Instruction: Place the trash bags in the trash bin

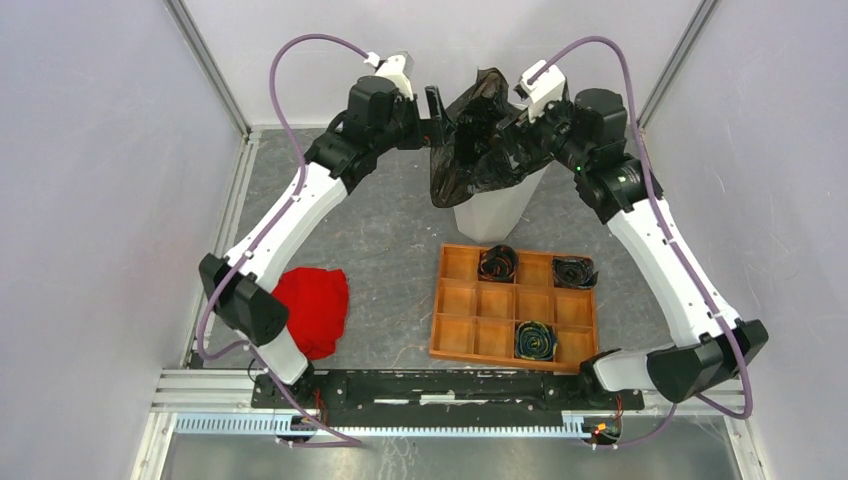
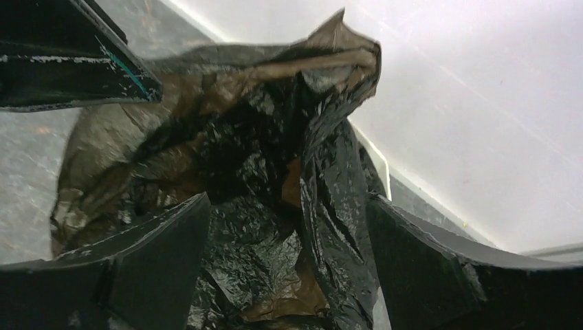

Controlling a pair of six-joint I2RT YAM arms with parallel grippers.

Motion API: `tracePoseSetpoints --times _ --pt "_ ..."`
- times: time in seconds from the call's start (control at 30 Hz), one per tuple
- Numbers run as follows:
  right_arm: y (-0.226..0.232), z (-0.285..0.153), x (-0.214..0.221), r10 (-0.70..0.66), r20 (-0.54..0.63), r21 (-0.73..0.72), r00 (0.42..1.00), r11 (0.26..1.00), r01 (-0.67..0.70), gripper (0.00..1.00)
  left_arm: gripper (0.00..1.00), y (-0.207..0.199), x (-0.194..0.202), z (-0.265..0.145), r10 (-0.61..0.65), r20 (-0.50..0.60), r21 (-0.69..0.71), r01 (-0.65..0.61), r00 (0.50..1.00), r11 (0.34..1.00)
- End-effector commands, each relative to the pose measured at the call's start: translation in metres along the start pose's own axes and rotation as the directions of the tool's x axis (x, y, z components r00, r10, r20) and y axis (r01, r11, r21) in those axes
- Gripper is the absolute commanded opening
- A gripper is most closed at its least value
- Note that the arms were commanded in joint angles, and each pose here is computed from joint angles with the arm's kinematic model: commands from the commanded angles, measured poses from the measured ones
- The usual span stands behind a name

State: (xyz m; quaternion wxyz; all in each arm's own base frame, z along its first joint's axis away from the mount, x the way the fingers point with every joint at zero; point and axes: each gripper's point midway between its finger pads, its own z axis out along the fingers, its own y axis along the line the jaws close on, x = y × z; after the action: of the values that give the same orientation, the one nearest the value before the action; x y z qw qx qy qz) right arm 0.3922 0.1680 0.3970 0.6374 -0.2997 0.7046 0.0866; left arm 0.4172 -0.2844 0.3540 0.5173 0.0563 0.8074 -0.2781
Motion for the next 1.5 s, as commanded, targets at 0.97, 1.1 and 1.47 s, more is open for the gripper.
tracePoseSetpoints --times 0.97,1.1,1.47 --pt "-0.086 0.072 0.039 0.680 0.049 -0.334 0.732 0.702 -0.629 0.04 0.02 0.022 -0.055 0.116 -0.404 -0.032 0.332 0.391 0.914 0.859" --pt "-0.107 0.079 0.063 0.772 0.035 -0.362 0.634 0.601 -0.712 0.02 0.02 0.036 -0.050 0.137 -0.501 -0.077 0.382 0.490 0.862 0.784" --pt "-0.114 0.081 0.137 0.876 -0.014 -0.342 0.482 0.448 -0.826 0.16 0.02 0.079 0.006 0.166 -0.648 -0.192 0.295 0.673 0.737 0.678"
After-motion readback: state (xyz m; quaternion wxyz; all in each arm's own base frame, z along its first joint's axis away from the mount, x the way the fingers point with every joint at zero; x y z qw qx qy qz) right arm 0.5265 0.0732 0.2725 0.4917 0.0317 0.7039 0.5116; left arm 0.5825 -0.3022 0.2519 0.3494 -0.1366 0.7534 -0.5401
